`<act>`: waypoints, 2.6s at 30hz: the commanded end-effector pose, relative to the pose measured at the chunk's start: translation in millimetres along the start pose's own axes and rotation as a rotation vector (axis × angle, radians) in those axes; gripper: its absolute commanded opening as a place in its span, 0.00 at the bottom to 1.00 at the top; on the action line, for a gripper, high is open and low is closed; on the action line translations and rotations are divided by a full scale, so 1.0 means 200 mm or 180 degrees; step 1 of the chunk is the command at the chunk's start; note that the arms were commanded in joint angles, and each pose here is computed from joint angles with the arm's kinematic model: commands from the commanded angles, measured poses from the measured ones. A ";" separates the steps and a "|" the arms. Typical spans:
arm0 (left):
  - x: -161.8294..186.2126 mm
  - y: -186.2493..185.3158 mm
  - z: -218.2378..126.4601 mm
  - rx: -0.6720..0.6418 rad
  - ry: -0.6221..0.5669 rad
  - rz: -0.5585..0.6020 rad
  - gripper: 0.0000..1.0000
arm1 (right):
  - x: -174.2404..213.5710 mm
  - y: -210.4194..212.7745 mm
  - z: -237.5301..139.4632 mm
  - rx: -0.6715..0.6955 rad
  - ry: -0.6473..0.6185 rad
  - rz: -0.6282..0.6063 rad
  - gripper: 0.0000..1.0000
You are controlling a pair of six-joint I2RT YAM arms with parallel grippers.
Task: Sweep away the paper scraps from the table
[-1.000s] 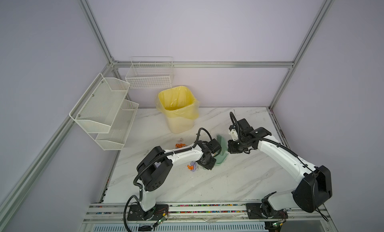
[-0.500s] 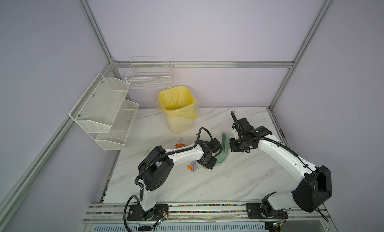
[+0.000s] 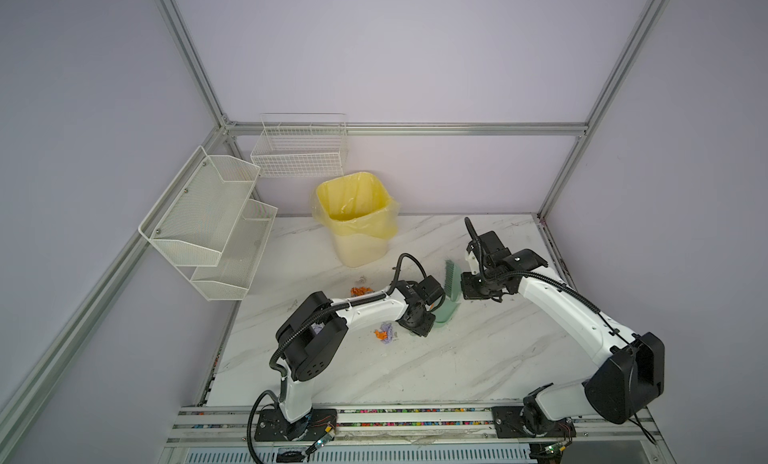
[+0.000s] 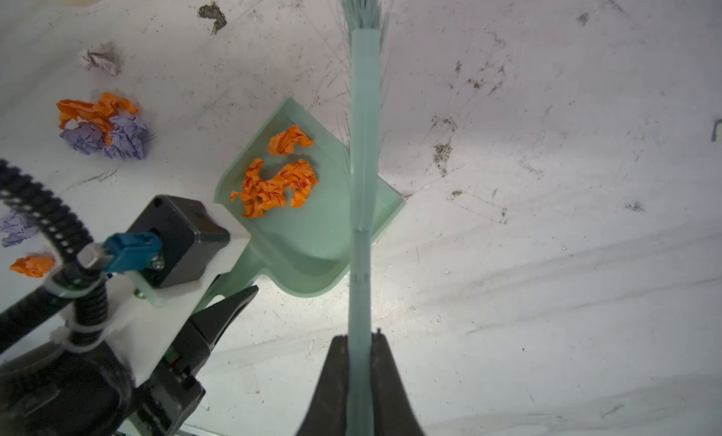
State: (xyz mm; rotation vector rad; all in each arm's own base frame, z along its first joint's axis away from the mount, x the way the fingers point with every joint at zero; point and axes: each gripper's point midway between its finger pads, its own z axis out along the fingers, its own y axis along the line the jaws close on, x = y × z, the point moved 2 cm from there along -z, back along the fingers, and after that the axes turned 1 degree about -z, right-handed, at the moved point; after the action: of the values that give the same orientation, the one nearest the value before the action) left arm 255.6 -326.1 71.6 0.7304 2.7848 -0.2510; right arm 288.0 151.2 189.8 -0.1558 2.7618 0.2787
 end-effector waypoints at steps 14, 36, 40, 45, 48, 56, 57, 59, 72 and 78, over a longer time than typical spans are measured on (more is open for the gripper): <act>-0.21 -0.02 -0.17 -0.0048 -0.0589 -0.0025 0.11 | -0.39 -0.10 -0.06 0.0086 -0.0753 0.0396 0.00; -0.26 0.02 -0.30 -0.0148 -0.0893 -0.0097 0.10 | -0.32 -0.27 -0.01 0.0446 -0.0921 0.0552 0.00; -0.31 -0.02 -0.42 0.0053 -0.1012 -0.0197 0.10 | -0.31 -0.26 0.00 0.0355 -0.0887 0.0540 0.00; -0.35 -0.05 -0.58 0.0209 -0.1197 -0.0200 0.10 | -0.27 -0.24 0.01 0.0217 -0.0897 0.0588 0.00; -0.36 -0.05 -0.67 0.0242 -0.1334 -0.0197 0.10 | -0.24 -0.23 0.01 0.0145 -0.0884 0.0600 0.00; -0.43 -0.08 -0.81 0.0531 -0.1483 -0.0246 0.10 | -0.22 -0.21 -0.04 0.0010 -0.0960 0.0622 0.00; -0.44 -0.08 -0.83 0.0551 -0.1513 -0.0249 0.10 | -0.22 -0.21 -0.05 0.0003 -0.0970 0.0623 0.00; -0.45 -0.07 -0.88 0.0568 -0.1596 -0.0253 0.11 | -0.21 -0.20 -0.05 -0.0041 -0.0967 0.0638 0.00; -0.58 0.08 -1.05 0.0631 -0.1911 -0.0479 0.11 | -0.22 -0.17 -0.08 -0.0209 -0.1103 0.0674 0.00; -0.62 0.08 -1.14 0.0996 -0.1900 -0.0614 0.11 | -0.20 -0.13 -0.05 -0.0480 -0.1164 0.0810 0.00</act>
State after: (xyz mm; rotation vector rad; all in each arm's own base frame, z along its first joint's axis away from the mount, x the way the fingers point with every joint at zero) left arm 321.1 -309.0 258.0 0.3803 2.3982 -0.6338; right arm 321.5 121.3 204.6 0.1647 2.4366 0.4523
